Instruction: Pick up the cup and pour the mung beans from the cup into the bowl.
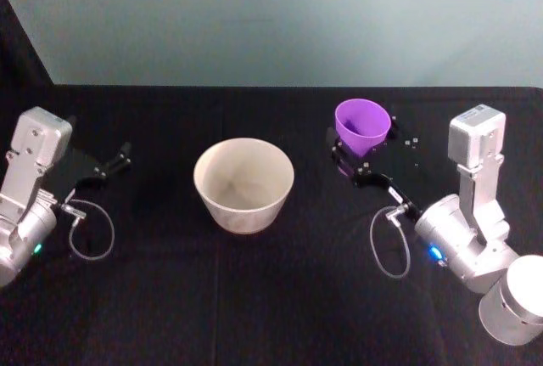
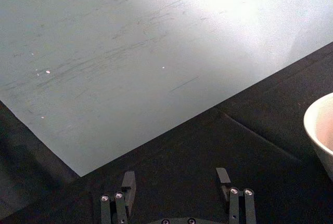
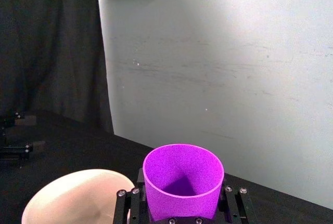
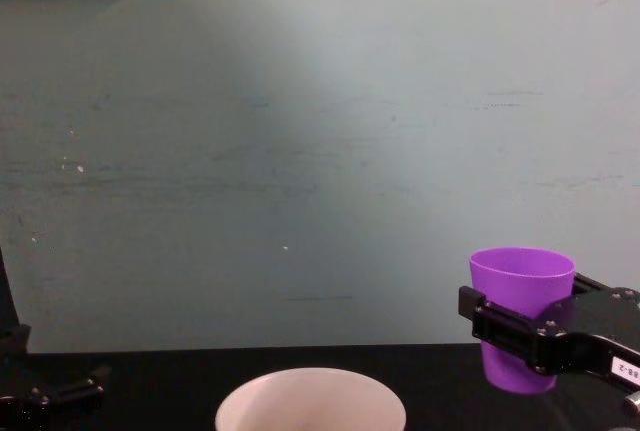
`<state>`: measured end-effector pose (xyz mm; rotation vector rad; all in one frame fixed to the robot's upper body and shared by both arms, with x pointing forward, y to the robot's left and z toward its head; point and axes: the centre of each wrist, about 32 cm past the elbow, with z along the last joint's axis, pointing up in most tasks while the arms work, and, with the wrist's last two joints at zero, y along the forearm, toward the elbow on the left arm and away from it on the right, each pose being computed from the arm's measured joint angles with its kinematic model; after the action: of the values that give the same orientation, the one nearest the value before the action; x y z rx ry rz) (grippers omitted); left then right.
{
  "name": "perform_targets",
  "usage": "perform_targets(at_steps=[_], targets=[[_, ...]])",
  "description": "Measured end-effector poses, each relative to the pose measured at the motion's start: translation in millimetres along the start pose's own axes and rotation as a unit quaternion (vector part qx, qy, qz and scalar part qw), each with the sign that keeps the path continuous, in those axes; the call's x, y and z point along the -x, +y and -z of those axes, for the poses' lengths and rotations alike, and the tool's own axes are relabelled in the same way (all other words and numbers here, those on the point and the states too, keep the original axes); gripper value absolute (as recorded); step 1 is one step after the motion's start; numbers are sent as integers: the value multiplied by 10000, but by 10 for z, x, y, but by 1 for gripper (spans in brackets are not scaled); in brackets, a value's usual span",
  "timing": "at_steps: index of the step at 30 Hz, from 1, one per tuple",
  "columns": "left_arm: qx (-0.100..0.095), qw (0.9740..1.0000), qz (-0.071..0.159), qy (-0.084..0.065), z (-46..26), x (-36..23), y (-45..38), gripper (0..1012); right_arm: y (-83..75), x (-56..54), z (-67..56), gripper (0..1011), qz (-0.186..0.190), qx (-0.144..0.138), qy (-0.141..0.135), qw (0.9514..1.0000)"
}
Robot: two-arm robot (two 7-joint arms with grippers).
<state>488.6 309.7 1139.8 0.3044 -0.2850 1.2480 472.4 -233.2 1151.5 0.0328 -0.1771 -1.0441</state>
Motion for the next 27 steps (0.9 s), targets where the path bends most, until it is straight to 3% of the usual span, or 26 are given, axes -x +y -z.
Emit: perform_targets(at_steps=[27], targets=[[0,10000,0,0,0,0,0,1000,1,-1,3,734,-14,6,13,10000]])
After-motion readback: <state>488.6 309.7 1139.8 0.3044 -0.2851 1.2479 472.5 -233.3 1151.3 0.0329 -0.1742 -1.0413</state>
